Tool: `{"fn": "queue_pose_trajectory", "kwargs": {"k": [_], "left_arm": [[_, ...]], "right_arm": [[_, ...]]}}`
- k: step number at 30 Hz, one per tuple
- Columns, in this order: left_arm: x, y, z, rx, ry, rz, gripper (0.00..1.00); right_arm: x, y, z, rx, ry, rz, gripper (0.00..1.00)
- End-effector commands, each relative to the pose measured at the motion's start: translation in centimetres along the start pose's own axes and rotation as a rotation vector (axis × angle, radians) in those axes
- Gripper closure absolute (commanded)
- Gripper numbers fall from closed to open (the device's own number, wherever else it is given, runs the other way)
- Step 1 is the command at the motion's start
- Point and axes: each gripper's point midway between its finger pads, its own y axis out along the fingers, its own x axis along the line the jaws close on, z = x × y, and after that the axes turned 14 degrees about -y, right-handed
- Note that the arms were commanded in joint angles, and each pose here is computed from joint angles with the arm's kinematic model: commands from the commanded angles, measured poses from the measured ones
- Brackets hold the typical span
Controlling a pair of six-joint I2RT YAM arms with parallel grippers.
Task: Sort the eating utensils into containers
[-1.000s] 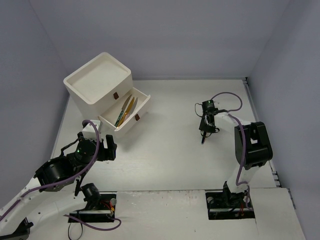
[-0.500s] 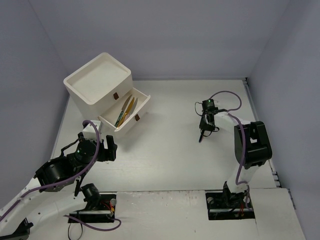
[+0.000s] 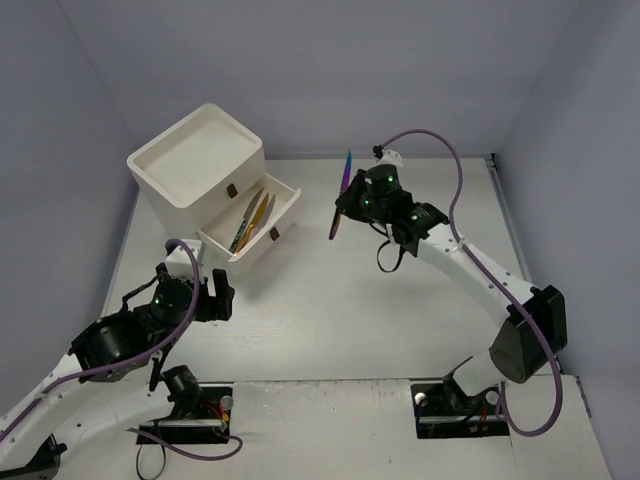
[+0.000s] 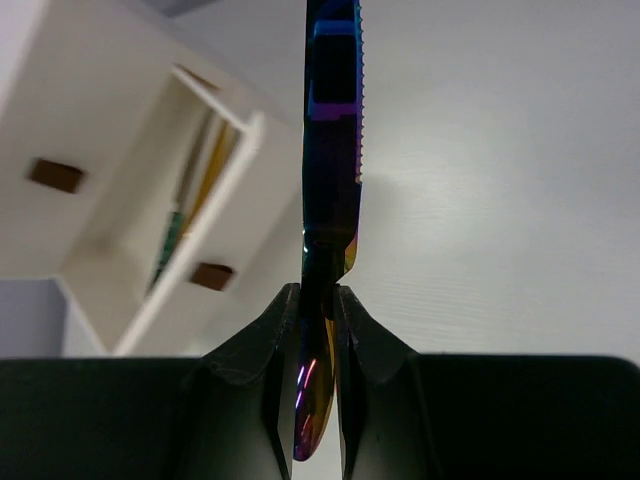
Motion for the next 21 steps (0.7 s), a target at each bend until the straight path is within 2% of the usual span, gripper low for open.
{"fn": "queue_pose_trajectory", "kwargs": {"k": [1,7,13,19,21], "left_arm": [[-0.9,0.1,-1.7,-0.045,-0.031,0.003,0.3],[-1.1,-0.1,-1.7,-0.037,-0.035,0.018,0.3],[-1.3,0.0,-1.3,-0.024,-0.041,0.026,0.3],[-1.4,0.0,-1.4,-0.021,-0.032,0.03,0.3],[-1.5,0.0,-1.5,-0.02,-0.033,0.033,0.3]], "right_arm": [[8.5,0.8,-4.2,-0.108,0.106,-0.174,1.0],[15.7,4.0,-4.5,-0.112,0.147,-0.277,1.0],[19.8,7.1,-3.2,-0.089,0.177,-0.32,0.98],[21.7,9.4,-1.5,-0.054,0.185,-0.349,0.78],[22.3,9.5,-1.4,-0.05,0.175,-0.366,0.68]]}}
